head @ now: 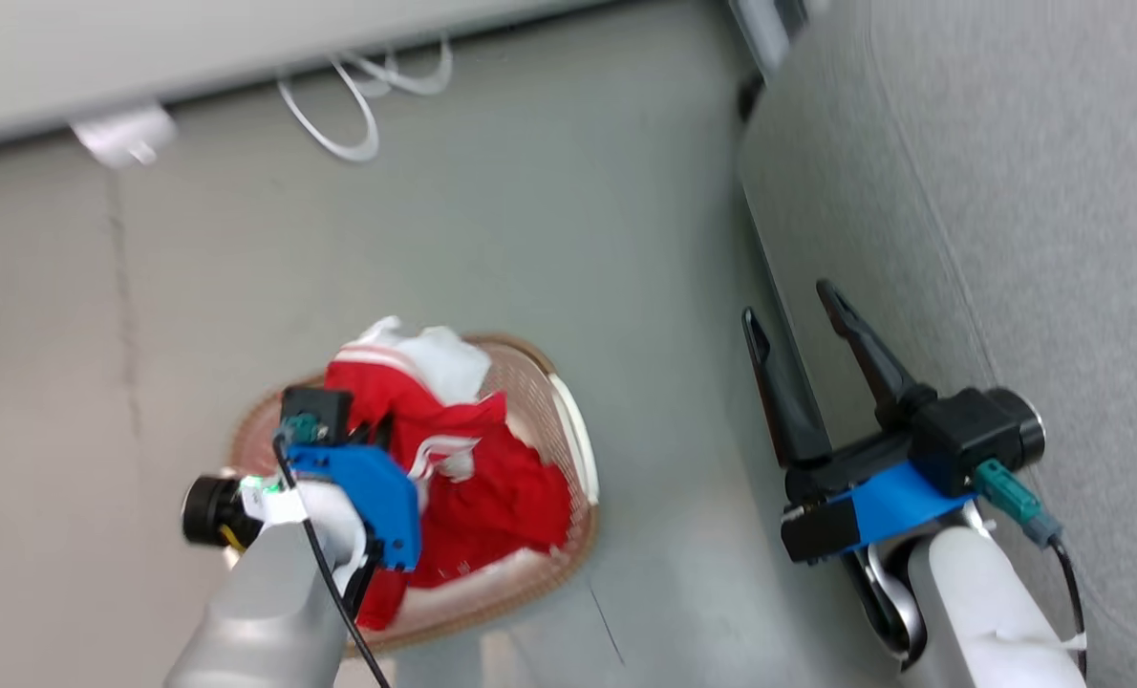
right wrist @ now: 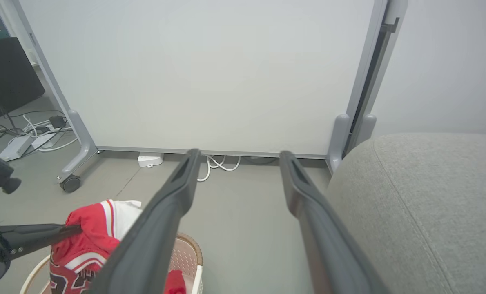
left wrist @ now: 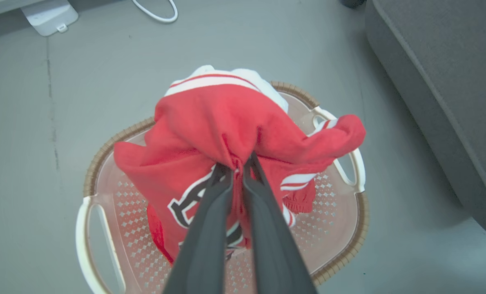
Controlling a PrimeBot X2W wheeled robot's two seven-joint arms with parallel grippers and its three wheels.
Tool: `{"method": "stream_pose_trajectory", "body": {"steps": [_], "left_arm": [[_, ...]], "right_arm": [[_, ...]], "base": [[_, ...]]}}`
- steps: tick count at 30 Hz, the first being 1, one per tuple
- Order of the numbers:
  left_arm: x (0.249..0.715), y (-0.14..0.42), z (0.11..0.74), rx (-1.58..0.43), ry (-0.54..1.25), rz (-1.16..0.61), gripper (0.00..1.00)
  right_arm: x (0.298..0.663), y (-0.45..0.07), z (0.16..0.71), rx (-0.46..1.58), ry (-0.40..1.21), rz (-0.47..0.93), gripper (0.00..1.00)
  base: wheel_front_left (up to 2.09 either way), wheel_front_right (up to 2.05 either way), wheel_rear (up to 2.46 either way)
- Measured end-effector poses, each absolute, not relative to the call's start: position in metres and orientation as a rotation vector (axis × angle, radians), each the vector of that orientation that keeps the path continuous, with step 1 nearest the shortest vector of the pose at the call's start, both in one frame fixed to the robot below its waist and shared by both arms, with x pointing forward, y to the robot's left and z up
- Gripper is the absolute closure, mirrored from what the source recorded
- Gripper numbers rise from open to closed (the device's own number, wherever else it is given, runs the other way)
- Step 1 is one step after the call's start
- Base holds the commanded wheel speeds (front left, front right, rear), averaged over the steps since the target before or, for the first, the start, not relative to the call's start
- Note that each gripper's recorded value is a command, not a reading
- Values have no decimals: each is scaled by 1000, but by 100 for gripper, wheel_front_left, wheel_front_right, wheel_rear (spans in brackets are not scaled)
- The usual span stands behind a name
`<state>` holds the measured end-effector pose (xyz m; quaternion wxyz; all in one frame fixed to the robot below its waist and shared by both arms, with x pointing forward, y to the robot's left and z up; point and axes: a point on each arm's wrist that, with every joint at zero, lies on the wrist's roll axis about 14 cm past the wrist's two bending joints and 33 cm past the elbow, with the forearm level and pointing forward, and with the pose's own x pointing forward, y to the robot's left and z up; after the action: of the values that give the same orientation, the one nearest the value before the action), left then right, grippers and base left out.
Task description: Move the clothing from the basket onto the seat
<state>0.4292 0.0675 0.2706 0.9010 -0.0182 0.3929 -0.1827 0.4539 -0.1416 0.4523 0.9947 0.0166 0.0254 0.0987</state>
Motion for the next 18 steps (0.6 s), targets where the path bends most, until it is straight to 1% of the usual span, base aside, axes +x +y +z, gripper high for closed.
{"method": "stream_pose_trajectory", "body": {"steps": [5,12,18], "left_arm": [[452,50,346,-69,614,-430,100],[451,1,447,-113,383,-591,100],[441,-32,518,-125,236,-689,100]], "right_arm": [[438,-130,478,41,7,225,0],[414,-120,505,45,-39,247,0],[396,-115,522,44,-72,262,0]], "base": [[0,0,0],[0,0,0],[0,0,0]]}}
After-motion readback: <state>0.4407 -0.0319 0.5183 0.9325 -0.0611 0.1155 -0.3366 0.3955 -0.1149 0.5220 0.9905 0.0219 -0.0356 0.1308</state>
